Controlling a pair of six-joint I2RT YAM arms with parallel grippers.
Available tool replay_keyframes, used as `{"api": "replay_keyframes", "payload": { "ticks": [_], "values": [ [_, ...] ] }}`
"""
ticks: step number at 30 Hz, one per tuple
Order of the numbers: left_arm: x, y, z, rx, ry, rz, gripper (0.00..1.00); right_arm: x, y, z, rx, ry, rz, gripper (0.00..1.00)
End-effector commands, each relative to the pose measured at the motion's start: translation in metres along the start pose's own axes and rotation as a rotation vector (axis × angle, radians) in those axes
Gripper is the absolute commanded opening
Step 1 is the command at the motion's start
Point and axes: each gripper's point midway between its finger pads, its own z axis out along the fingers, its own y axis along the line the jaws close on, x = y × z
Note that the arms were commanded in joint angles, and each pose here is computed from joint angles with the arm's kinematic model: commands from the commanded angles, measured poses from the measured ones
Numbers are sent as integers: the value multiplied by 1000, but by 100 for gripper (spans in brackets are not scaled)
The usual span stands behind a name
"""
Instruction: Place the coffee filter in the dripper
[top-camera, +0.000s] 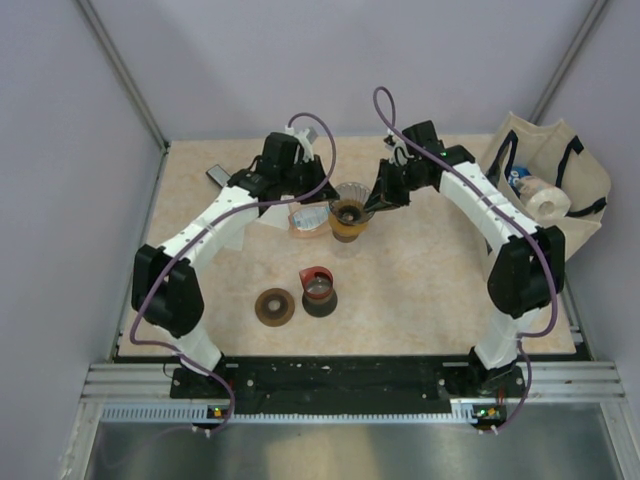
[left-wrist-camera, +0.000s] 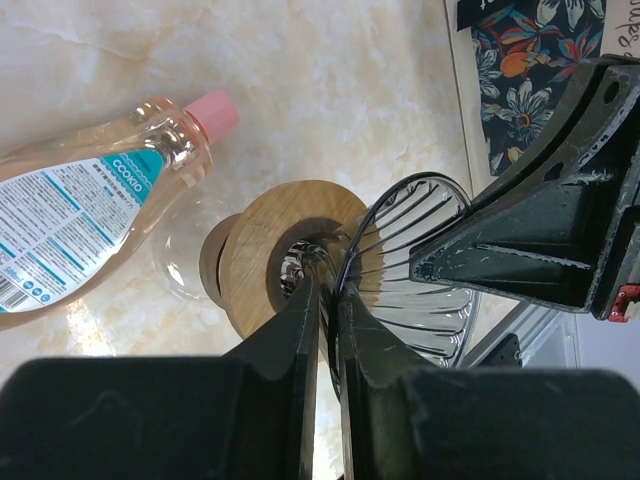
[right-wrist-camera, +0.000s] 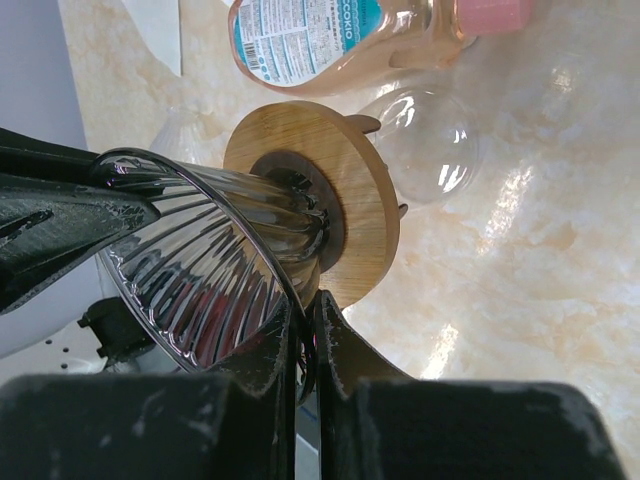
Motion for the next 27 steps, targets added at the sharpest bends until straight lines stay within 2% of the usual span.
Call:
{"api": "replay_keyframes", "payload": {
  "ticks": [1, 10, 18, 27],
  "values": [
    [20, 34, 15, -131, 92, -39, 0, -1, -4, 3, 47, 17, -30, 0],
    [51, 68, 14, -291, 214, -72, 0, 6, -17, 16, 115, 55, -29, 0],
    [60, 95, 13, -440, 258, -98, 0, 21, -35, 31, 172, 121, -10, 0],
    [84, 113, 22, -487, 324, -145, 0, 41, -68, 52, 252, 182, 13, 0]
  ]
}}
